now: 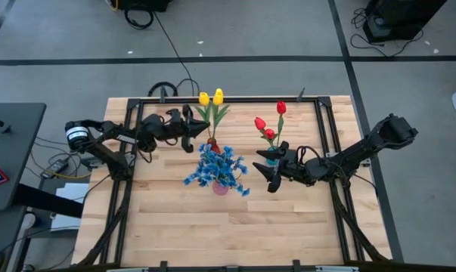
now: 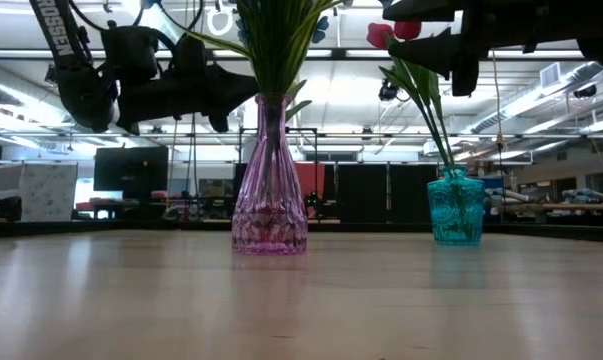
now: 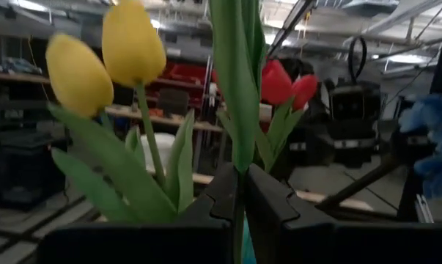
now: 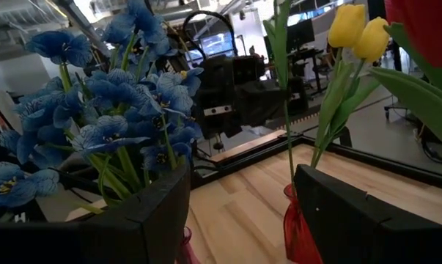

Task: Sort flowers into vase by color
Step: Put the yellow flower into the red transparent vase

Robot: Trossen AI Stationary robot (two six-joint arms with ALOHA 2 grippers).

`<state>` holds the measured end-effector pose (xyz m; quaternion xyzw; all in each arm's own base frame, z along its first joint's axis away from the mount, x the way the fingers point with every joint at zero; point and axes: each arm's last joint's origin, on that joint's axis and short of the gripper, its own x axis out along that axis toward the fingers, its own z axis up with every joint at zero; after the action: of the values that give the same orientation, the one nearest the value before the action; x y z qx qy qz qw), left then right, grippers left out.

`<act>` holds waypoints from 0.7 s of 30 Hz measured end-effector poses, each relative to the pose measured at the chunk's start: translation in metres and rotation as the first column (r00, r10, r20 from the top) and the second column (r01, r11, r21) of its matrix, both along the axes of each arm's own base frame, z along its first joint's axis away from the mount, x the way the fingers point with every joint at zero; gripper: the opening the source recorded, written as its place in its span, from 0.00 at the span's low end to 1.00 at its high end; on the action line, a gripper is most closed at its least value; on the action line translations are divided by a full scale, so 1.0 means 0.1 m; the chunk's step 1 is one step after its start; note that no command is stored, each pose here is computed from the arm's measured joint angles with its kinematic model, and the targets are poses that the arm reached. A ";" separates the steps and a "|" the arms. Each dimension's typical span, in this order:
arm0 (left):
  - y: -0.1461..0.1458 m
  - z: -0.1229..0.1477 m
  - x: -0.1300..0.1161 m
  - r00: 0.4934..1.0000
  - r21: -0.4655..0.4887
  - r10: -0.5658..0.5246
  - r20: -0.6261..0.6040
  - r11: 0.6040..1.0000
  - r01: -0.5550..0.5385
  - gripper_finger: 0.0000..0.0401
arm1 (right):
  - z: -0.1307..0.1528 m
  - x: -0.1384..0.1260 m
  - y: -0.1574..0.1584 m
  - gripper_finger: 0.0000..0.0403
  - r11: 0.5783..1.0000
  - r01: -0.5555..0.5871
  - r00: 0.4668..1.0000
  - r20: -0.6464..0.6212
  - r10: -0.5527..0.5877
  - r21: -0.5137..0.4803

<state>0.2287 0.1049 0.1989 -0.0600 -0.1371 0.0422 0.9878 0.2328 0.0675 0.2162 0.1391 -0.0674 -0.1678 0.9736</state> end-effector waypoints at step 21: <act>0.01 -0.26 0.03 0.964 0.025 0.007 -0.267 1.000 -0.001 0.06 | 0.00 0.00 0.00 0.64 1.000 0.000 1.000 0.003 0.000 0.007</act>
<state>0.2320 0.1061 0.1724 -0.0414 -0.0032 0.0502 0.9979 0.2328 0.0675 0.2162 0.1427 -0.0683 -0.1677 0.9731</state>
